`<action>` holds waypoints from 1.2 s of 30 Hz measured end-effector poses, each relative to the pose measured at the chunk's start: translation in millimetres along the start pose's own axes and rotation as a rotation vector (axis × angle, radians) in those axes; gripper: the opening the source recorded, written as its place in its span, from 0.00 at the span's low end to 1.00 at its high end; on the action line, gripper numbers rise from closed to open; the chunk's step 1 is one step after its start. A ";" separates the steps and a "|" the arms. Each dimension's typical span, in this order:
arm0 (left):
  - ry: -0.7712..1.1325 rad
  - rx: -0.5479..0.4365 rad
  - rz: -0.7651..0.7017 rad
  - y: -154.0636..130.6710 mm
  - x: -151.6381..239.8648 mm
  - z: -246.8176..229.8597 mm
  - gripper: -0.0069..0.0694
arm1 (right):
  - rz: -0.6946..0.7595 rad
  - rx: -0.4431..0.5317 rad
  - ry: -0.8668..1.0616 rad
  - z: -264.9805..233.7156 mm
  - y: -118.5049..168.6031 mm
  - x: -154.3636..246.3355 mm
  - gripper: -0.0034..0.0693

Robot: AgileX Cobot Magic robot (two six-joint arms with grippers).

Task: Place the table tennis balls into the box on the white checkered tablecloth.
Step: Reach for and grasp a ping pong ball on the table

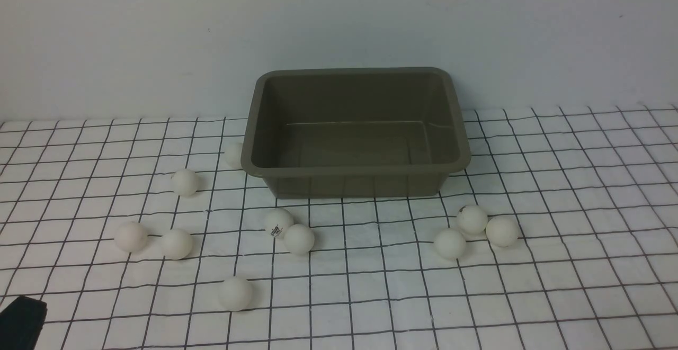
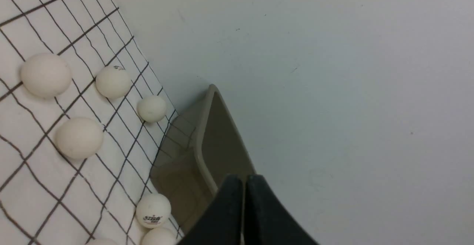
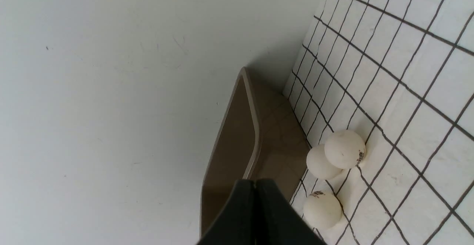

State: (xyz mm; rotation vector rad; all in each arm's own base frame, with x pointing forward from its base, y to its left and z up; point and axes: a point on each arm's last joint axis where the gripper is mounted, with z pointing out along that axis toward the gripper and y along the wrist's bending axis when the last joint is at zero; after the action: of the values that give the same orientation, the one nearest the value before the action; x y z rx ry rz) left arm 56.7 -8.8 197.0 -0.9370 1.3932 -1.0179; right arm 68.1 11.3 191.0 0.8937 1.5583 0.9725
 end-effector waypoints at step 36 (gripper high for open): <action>0.917 -0.327 1.118 -89.8 -28.2 100.8 0.08 | -1.197 0.228 0.680 117.3 134.3 -44.9 0.03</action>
State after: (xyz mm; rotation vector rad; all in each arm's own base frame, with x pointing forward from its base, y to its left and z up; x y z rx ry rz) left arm 158.2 -17.1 289.9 0.2756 2.4486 -0.2960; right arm 199.5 39.3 316.5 -0.3699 2.3234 0.1843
